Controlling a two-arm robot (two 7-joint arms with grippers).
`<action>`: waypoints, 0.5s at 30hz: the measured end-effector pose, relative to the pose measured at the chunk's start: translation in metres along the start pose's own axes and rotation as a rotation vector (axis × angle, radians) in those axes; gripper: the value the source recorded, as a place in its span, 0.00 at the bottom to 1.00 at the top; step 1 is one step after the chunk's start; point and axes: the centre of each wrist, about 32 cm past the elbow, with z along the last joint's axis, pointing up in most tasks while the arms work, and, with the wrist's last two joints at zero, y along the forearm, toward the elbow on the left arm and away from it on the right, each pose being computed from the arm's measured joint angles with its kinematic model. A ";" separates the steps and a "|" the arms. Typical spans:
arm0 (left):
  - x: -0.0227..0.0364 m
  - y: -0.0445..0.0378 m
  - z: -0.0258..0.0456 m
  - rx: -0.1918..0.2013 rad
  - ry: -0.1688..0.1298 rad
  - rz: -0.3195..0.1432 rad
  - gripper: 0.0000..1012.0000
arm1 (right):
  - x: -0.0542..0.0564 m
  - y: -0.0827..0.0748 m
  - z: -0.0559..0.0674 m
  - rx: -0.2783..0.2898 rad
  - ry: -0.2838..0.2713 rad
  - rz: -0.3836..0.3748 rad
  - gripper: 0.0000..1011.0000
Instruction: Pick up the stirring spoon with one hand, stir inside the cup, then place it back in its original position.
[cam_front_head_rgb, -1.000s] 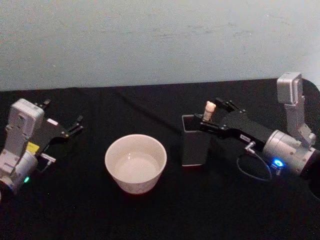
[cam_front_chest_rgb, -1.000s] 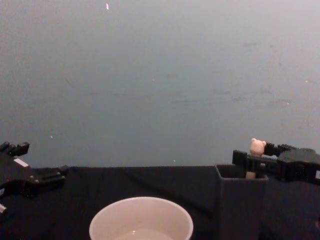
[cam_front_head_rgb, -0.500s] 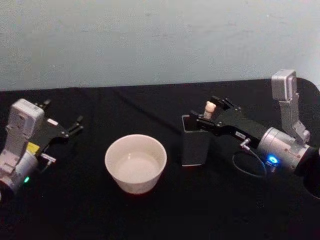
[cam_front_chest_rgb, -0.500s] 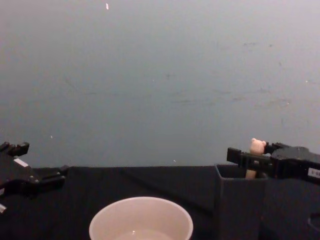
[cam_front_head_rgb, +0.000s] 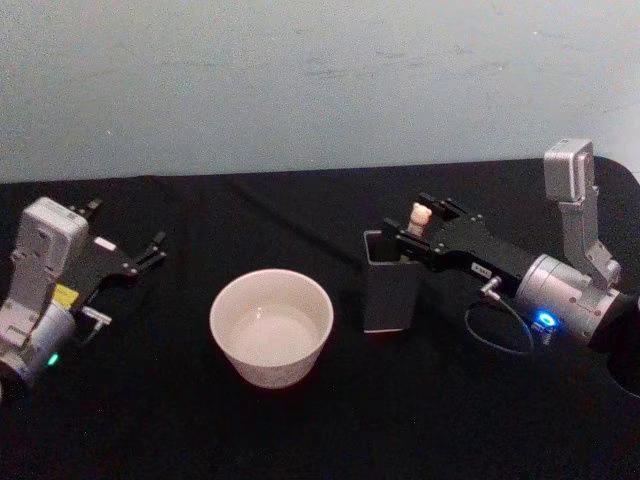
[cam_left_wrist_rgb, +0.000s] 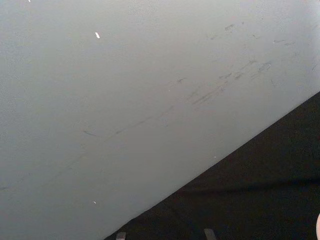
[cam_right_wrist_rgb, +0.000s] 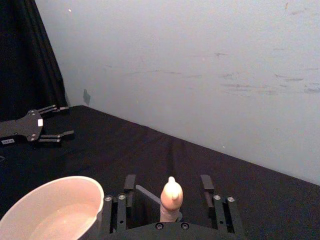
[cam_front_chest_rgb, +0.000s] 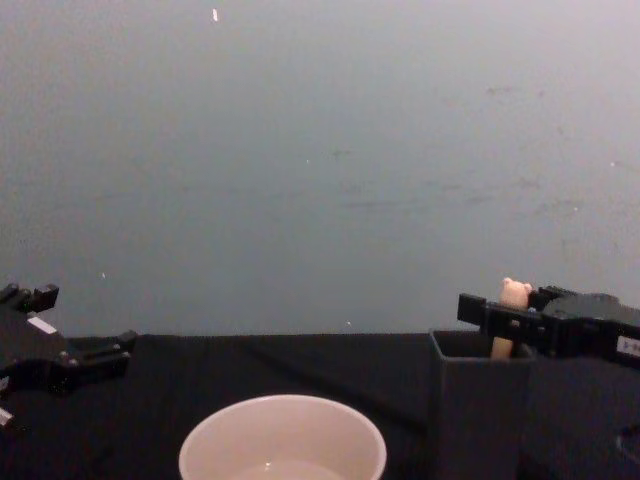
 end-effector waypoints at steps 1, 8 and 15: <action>0.0000 0.0000 0.0000 0.000 0.000 0.000 0.99 | 0.000 0.000 0.000 0.000 0.000 0.000 0.79; 0.0000 0.0000 0.0000 0.000 0.000 0.000 0.99 | 0.000 0.000 0.000 0.000 0.001 0.000 0.59; 0.0000 0.0000 0.0000 0.000 0.000 0.000 0.99 | 0.000 0.000 0.000 0.000 0.001 0.000 0.34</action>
